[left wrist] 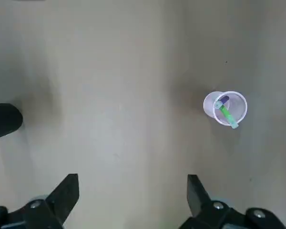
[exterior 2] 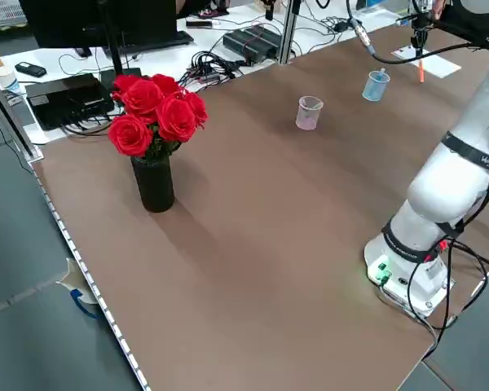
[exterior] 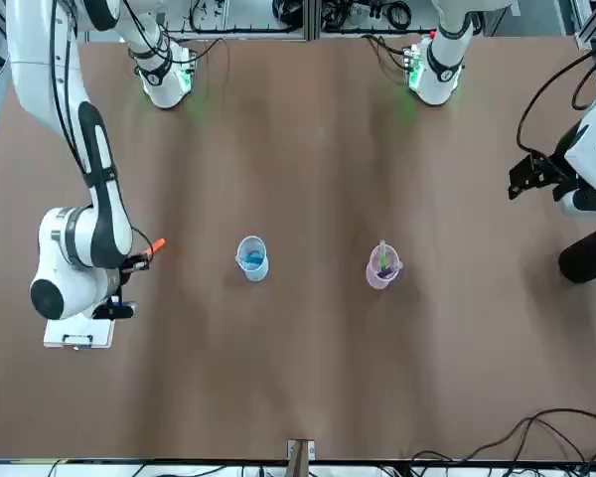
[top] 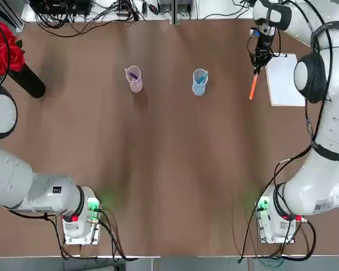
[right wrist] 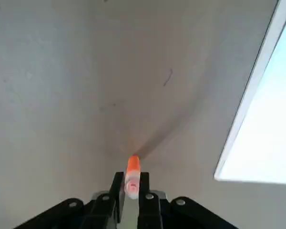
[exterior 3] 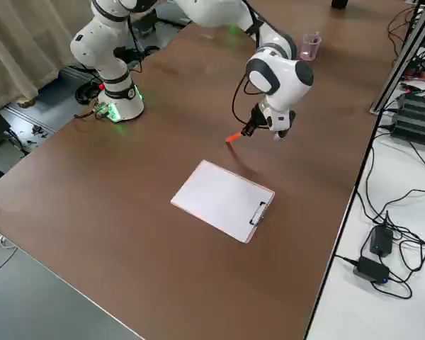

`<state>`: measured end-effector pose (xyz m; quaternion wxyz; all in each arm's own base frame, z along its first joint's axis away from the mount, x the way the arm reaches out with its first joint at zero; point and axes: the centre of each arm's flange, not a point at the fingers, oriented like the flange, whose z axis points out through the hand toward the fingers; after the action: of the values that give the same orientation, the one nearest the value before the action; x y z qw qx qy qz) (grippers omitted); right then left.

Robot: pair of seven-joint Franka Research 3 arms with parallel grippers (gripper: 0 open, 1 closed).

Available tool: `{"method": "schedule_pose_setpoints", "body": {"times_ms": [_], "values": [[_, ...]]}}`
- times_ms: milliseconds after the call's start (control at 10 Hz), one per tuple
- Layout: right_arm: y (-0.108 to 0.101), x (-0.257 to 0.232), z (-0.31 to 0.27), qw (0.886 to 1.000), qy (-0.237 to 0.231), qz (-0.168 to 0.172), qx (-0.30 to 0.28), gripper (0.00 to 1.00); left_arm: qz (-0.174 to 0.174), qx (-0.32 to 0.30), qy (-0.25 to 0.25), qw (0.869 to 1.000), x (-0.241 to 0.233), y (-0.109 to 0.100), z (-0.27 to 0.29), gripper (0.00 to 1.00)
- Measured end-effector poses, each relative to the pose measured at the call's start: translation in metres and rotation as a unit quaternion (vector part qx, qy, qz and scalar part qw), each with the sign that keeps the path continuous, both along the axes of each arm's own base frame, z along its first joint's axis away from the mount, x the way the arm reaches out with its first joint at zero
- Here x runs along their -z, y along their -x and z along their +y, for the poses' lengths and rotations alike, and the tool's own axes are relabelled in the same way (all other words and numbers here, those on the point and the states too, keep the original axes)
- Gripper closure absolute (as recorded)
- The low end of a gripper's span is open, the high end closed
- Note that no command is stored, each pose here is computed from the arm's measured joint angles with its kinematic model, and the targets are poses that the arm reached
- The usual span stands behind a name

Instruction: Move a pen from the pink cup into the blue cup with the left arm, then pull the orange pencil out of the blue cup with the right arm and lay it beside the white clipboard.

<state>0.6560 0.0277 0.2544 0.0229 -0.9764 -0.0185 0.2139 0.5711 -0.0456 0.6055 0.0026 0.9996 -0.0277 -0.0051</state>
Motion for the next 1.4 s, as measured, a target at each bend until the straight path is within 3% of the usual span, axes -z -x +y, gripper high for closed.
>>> {"method": "schedule_pose_setpoints", "body": {"times_ms": [600,900,1400], "values": [[-0.040,0.028,-0.005,0.994,0.000,-0.104,-0.045,0.84,0.000,0.000,0.000,1.000,0.000,0.000,0.000,0.00],[-0.055,0.041,-0.020,0.990,0.001,-0.128,-0.056,0.84,0.000,0.000,0.000,1.000,0.000,0.000,0.000,0.00],[-0.054,0.060,-0.030,0.991,-0.040,-0.129,-0.012,0.84,0.000,0.001,0.000,1.000,0.000,0.000,-0.001,0.00]]}}
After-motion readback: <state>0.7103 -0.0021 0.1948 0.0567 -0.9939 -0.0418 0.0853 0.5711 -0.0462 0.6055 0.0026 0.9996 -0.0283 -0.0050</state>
